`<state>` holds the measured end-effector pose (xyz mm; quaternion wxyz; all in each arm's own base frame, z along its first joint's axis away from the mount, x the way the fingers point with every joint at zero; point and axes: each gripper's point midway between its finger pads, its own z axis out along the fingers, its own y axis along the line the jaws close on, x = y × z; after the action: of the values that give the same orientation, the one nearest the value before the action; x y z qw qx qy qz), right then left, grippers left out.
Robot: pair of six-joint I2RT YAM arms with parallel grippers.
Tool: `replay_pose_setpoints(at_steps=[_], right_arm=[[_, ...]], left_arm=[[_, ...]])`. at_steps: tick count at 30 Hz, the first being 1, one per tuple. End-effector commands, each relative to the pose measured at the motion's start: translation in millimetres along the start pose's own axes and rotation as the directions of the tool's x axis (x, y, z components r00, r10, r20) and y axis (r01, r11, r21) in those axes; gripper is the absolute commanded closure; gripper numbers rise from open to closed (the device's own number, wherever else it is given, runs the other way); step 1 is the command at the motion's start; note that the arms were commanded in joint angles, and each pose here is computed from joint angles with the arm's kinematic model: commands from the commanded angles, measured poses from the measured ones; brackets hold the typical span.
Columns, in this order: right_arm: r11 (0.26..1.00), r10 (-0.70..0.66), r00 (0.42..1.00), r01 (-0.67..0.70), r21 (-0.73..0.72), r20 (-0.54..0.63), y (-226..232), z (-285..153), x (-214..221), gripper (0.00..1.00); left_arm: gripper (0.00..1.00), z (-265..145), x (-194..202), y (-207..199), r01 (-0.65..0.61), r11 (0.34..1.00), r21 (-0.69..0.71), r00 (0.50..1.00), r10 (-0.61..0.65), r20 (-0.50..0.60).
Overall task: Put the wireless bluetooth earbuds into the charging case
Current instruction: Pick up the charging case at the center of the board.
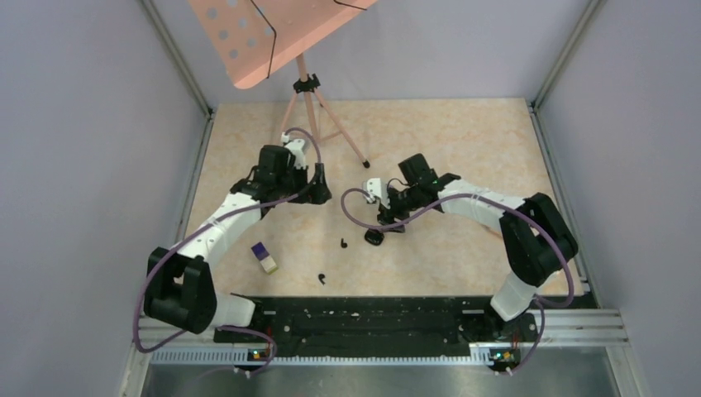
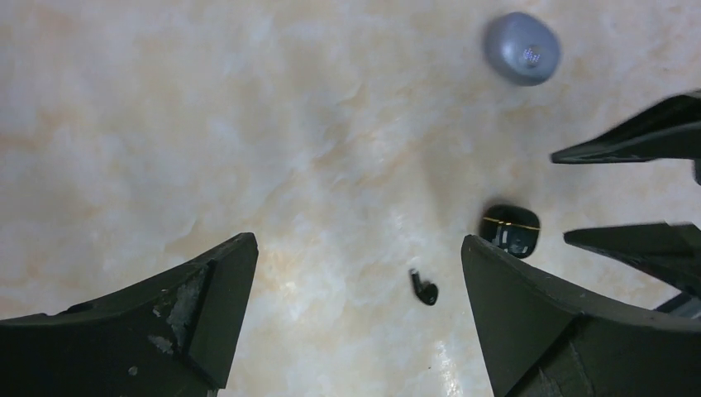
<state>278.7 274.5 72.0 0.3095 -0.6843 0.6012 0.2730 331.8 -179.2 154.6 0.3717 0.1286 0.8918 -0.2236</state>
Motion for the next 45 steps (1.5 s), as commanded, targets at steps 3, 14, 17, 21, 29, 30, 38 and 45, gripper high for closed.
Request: replay_pose_setpoints(at_steps=[3,14,17,21,29,30,38,45], right_arm=[[0.919,0.306,0.952,-0.3,0.254,0.016,-7,5,-30,0.36],[0.884,0.404,0.907,-0.354,0.305,-0.12,6,29,-9,0.36],[0.892,0.398,0.905,-0.344,0.292,-0.15,10,33,-4,0.36],[0.908,0.375,0.911,-0.324,0.265,-0.173,15,37,0,0.38],[0.933,0.314,0.933,-0.27,0.237,-0.173,17,44,1,0.39],[0.935,0.307,0.936,-0.264,0.236,-0.174,17,45,2,0.4],[0.918,0.356,0.913,-0.302,0.257,-0.201,18,50,13,0.42],[0.913,0.353,0.915,-0.293,0.283,-0.193,16,48,10,0.69]], left_arm=[[0.01,-8,22,25,0.207,0.975,-0.078,0.978,-0.208,-0.005],[0.02,-7,22,27,0.324,0.945,-0.041,0.946,-0.324,0.002],[0.03,-6,22,30,0.339,0.94,-0.04,0.941,-0.339,0.013],[0.05,-6,21,35,0.358,0.933,-0.043,0.934,-0.357,0.023],[0.07,-6,22,39,0.371,0.927,-0.047,0.929,-0.37,0.024],[0.07,-6,22,39,0.373,0.927,-0.045,0.928,-0.373,0.024],[0.08,-3,24,38,0.395,0.918,-0.036,0.919,-0.394,0.019],[0.11,10,20,27,0.394,0.917,0.053,0.919,-0.395,-0.003]])
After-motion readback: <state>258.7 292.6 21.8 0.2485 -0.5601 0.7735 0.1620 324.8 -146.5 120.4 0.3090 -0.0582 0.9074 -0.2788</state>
